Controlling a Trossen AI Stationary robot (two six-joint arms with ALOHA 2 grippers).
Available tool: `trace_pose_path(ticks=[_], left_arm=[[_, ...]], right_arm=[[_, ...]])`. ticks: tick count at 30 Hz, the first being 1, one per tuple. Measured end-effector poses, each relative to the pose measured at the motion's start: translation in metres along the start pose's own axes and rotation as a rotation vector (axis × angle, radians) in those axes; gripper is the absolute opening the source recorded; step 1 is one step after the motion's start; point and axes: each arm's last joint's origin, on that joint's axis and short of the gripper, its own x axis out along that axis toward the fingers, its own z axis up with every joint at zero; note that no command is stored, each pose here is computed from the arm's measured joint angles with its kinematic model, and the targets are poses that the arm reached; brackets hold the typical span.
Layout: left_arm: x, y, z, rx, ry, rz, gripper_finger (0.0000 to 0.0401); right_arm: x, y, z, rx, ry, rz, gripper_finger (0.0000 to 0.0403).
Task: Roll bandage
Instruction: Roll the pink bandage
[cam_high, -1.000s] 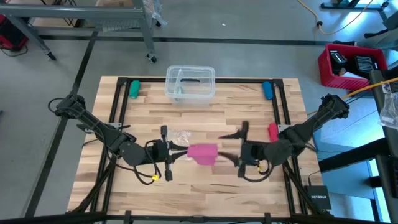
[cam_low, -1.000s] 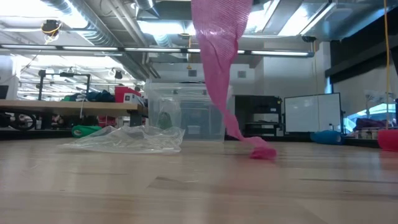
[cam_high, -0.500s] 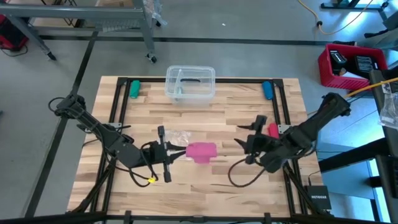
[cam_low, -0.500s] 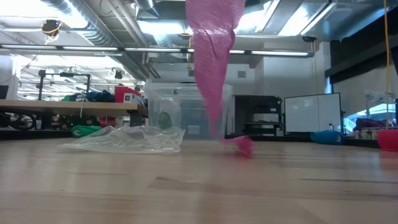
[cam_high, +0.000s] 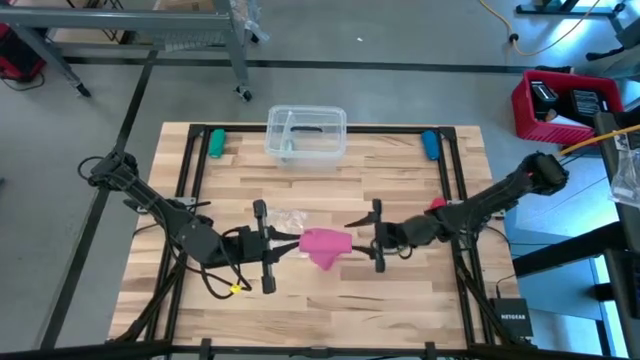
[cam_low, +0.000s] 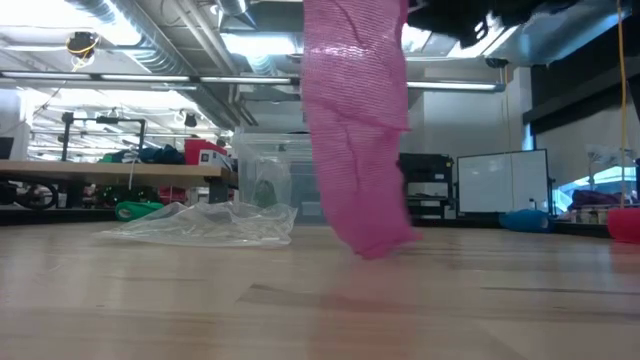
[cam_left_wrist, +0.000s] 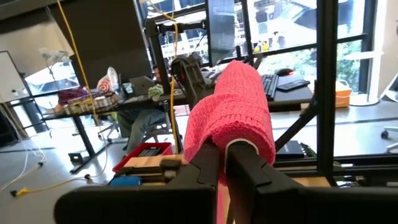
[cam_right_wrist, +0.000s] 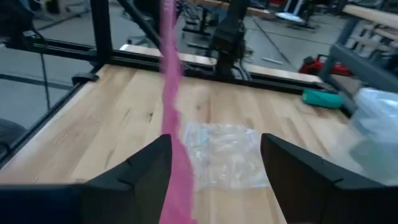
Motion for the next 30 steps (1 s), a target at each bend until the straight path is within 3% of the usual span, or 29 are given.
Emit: trace_pose_path(ticks=[10,16,20,26,30], left_arm=[[0.001,0.001,0.001,0.031,-0.01,0.005,0.0007],[0.004,0.004,0.001,0.03,-0.013,0.022,0.0003],[0.006,0.007,0.001,0.03,-0.012,0.032,0.0008],[0.007,0.008,0.001,0.024,-0.014,0.039,0.0011],[0.007,0.009,0.002,0.012,-0.024,0.041,0.0012]], right_arm=[[0.024,0.002,-0.01,0.02,-0.071,0.149,0.0248],[0.02,0.001,-0.019,0.024,0.056,0.157,0.0248],[0.009,-0.004,-0.01,0.044,0.133,0.151,0.0248],[0.006,-0.004,-0.007,0.052,0.14,0.166,0.0248],[0.018,-0.001,-0.016,0.038,0.067,0.136,0.0248]])
